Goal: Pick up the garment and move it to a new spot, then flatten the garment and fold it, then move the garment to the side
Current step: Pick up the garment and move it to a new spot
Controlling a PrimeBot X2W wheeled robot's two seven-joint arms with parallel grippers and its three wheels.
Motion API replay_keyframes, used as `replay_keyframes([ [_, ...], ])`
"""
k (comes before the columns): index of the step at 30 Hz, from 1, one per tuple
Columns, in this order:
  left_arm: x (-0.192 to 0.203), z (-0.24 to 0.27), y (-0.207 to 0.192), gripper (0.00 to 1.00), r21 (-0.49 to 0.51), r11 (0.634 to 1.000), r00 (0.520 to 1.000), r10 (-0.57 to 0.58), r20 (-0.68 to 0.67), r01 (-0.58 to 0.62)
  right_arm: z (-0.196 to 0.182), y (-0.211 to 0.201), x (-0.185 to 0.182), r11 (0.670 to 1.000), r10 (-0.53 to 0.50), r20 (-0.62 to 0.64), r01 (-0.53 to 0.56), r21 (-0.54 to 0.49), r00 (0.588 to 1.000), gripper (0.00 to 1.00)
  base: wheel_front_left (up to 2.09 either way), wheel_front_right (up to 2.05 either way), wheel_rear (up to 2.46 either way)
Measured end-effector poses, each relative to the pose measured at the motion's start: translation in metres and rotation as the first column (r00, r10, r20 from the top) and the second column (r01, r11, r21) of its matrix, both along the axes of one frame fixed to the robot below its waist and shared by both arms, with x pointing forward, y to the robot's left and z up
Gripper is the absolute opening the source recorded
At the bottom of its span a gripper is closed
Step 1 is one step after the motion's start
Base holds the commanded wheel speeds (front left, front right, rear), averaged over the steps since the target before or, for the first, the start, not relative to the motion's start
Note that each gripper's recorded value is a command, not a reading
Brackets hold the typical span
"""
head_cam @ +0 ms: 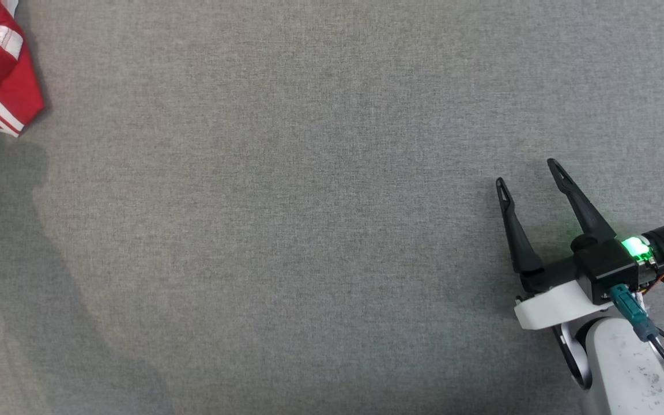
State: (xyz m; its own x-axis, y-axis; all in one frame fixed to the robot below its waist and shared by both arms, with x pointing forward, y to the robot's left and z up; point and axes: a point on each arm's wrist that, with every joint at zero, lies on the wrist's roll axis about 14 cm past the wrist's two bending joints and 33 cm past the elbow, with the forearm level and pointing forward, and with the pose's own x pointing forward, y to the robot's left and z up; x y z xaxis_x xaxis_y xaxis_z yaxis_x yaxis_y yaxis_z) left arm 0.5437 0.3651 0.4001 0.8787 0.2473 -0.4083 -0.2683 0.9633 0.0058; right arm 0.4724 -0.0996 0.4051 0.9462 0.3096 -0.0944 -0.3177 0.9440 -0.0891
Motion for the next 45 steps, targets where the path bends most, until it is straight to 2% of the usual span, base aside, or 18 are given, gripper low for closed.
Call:
replay_keyframes([
  [8,0.003,0.059,0.016,0.0,0.09,0.996,0.994,-0.029,0.109,0.019,0.026,0.001,-0.006,0.999,-0.007,0.038,0.005,0.045,0.999,1.0,0.0,0.0,0.0],
  [13,0.009,0.121,0.015,0.0,0.188,0.98,0.972,-0.104,0.21,0.064,0.048,-0.001,-0.014,0.997,-0.017,0.07,0.011,0.075,0.997,1.0,0.0,0.0,0.0],
  [17,0.014,0.165,-0.004,0.0,0.25,0.96,0.944,-0.192,0.268,0.124,0.062,-0.005,-0.026,0.995,-0.03,0.085,0.022,0.098,0.996,1.0,0.0,0.0,0.0],
  [24,0.012,0.239,-0.066,0.0,0.337,0.902,0.849,-0.387,0.359,0.269,0.09,-0.021,-0.048,0.99,-0.082,0.133,0.065,0.128,0.988,1.0,0.0,0.0,0.0],
  [28,0.008,0.275,-0.116,0.0,0.35,0.866,0.758,-0.487,0.433,0.356,0.102,-0.04,-0.063,0.984,-0.134,0.153,0.113,0.139,0.979,1.0,0.0,0.0,0.0],
  [32,0.003,0.297,-0.19,0.0,0.299,0.822,0.643,-0.566,0.516,0.485,0.109,-0.06,-0.078,0.976,-0.192,0.168,0.169,0.139,0.967,1.0,0.0,0.0,0.0],
  [36,-0.012,0.29,-0.268,0.0,0.241,0.741,0.537,-0.635,0.555,0.627,0.112,-0.081,-0.094,0.964,-0.252,0.172,0.23,0.135,0.952,1.0,0.0,0.0,0.0],
  [39,-0.026,0.282,-0.317,0.0,0.167,0.688,0.479,-0.639,0.602,0.707,0.115,-0.097,-0.102,0.953,-0.294,0.181,0.273,0.135,0.938,1.0,0.0,0.0,0.0],
  [42,-0.036,0.263,-0.346,0.0,0.063,0.668,0.48,-0.594,0.646,0.741,0.117,-0.105,-0.109,0.945,-0.319,0.184,0.297,0.138,0.93,1.0,0.0,0.0,0.0],
  [45,-0.052,0.212,-0.374,0.0,-0.03,0.631,0.519,-0.609,0.599,0.775,0.118,-0.111,-0.113,0.938,-0.338,0.185,0.315,0.142,0.923,1.0,0.0,0.0,0.0],
])
